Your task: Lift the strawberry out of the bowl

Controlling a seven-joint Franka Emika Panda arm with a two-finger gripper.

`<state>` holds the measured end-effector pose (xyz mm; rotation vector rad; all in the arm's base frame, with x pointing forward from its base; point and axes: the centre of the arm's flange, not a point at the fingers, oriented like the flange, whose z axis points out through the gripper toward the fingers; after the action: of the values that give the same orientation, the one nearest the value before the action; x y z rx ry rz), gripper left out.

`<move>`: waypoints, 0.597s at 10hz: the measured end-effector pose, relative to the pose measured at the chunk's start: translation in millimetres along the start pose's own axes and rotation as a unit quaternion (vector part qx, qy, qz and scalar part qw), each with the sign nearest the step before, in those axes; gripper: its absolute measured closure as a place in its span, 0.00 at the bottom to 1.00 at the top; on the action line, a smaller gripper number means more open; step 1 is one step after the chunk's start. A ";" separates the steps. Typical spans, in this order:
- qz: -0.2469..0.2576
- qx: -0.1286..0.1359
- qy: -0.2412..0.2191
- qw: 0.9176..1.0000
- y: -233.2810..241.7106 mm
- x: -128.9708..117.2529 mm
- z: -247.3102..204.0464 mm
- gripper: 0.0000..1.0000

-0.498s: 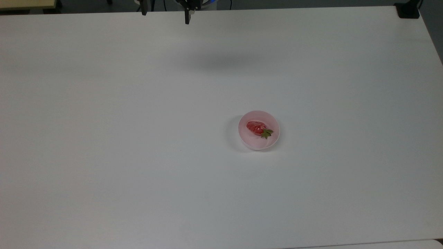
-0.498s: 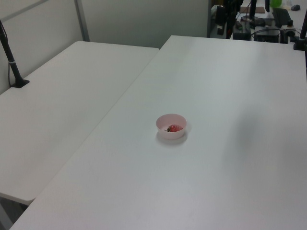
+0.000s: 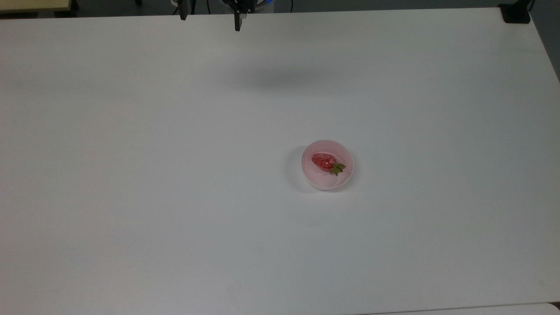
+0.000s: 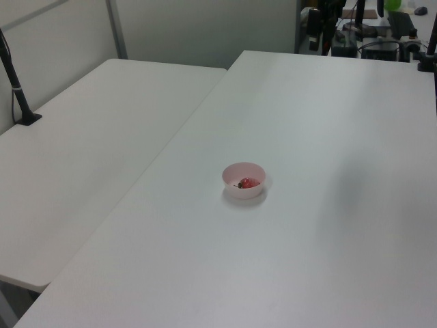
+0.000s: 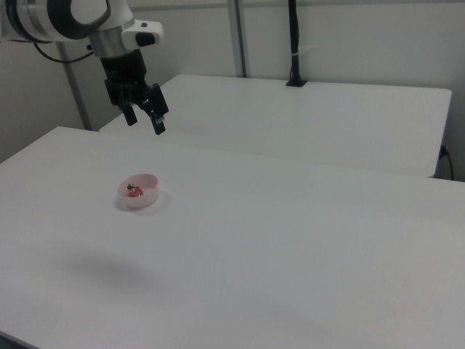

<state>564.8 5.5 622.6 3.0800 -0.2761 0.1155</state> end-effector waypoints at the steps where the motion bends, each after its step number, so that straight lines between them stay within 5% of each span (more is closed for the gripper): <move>1: 0.000 0.000 0.000 1.000 0.0 0.0 0.0 0.00; 6: -0.020 0.000 -0.003 1.000 -0.3 0.6 3.1 0.00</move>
<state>565.7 5.5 619.6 3.0834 -0.2139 0.1051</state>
